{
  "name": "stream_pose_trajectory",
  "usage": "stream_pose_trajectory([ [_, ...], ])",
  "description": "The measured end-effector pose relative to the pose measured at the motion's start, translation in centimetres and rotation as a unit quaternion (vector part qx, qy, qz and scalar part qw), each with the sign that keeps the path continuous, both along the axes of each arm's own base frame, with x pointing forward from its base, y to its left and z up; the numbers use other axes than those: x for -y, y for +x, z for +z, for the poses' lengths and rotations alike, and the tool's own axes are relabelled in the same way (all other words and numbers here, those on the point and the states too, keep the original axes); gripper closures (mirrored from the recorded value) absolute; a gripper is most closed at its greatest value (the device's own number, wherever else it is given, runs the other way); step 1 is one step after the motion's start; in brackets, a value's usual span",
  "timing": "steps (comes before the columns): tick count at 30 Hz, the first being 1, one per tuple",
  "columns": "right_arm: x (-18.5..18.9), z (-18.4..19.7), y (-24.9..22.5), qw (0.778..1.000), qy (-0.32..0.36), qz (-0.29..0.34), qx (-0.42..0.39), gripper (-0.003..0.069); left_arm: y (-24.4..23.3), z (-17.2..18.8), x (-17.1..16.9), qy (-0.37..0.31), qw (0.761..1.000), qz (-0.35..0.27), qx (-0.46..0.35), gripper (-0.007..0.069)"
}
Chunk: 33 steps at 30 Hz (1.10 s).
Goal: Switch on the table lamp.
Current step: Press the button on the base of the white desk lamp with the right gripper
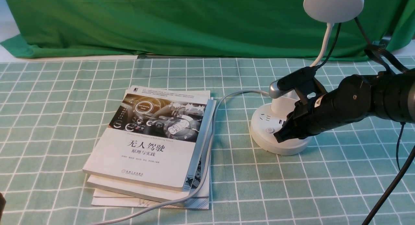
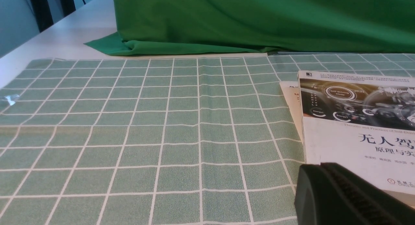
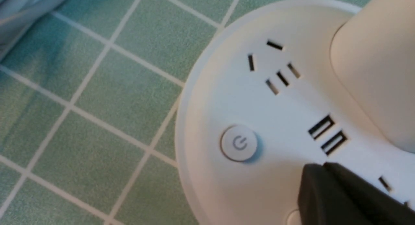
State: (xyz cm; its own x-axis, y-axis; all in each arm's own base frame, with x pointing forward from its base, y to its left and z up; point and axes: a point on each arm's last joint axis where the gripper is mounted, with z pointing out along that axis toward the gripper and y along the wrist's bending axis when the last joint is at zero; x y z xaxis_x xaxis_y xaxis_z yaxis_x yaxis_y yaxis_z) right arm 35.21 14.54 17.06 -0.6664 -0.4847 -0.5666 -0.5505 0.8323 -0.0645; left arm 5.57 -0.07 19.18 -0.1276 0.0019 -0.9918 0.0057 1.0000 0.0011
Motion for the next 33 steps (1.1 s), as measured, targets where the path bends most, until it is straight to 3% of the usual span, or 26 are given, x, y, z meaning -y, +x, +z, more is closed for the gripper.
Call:
stream_pose_trajectory([
  [33, 0.53, 0.43, -0.58, 1.0, 0.0, -0.008, -0.024, 0.0629, 0.0, 0.0, 0.0, 0.0, 1.0, 0.0, 0.0, 0.0604],
])
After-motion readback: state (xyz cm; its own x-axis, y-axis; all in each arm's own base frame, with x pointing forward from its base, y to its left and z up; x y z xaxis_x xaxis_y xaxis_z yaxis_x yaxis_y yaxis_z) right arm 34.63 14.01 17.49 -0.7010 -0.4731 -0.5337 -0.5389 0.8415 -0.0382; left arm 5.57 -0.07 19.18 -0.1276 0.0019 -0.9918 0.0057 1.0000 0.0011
